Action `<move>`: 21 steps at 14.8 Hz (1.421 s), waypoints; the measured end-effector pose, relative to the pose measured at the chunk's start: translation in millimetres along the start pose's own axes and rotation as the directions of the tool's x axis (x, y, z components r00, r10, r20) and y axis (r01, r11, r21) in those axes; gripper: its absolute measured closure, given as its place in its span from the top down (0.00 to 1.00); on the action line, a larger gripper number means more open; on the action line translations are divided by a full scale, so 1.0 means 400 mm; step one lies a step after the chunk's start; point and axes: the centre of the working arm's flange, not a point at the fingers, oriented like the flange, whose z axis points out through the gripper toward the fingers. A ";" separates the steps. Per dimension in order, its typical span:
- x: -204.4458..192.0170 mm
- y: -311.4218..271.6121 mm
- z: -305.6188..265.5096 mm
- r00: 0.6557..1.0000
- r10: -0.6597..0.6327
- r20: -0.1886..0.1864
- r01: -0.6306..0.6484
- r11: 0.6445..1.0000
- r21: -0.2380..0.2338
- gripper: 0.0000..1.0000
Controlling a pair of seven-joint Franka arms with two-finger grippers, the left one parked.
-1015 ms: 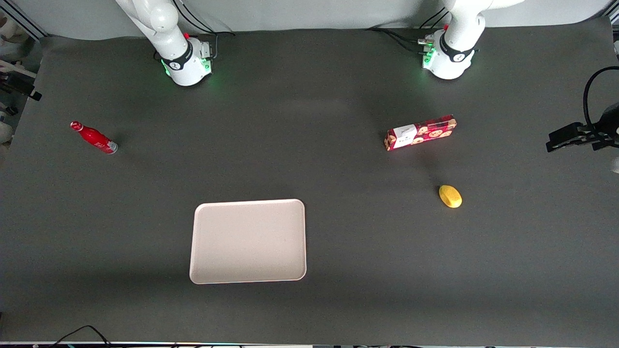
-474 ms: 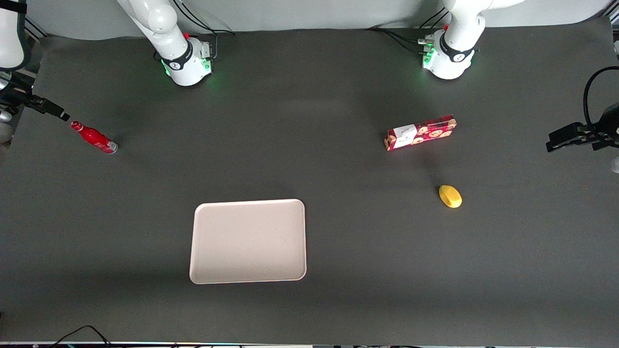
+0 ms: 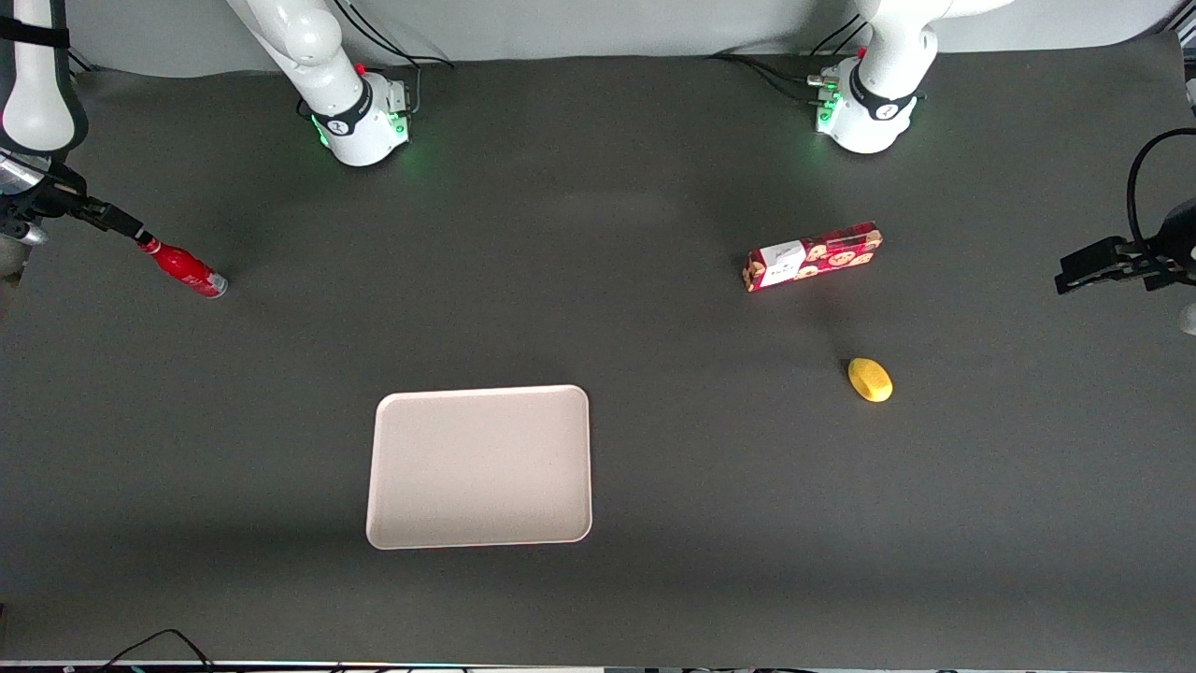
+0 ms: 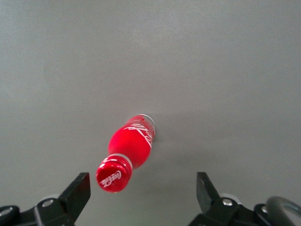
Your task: Place coke bottle on tray
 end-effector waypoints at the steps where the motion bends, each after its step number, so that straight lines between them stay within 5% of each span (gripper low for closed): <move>1: -0.005 0.002 0.006 1.000 0.003 -0.001 -0.003 1.000 -0.001 1.00; 21: -0.001 0.003 0.101 0.999 0.040 -0.015 -0.040 0.999 0.026 1.00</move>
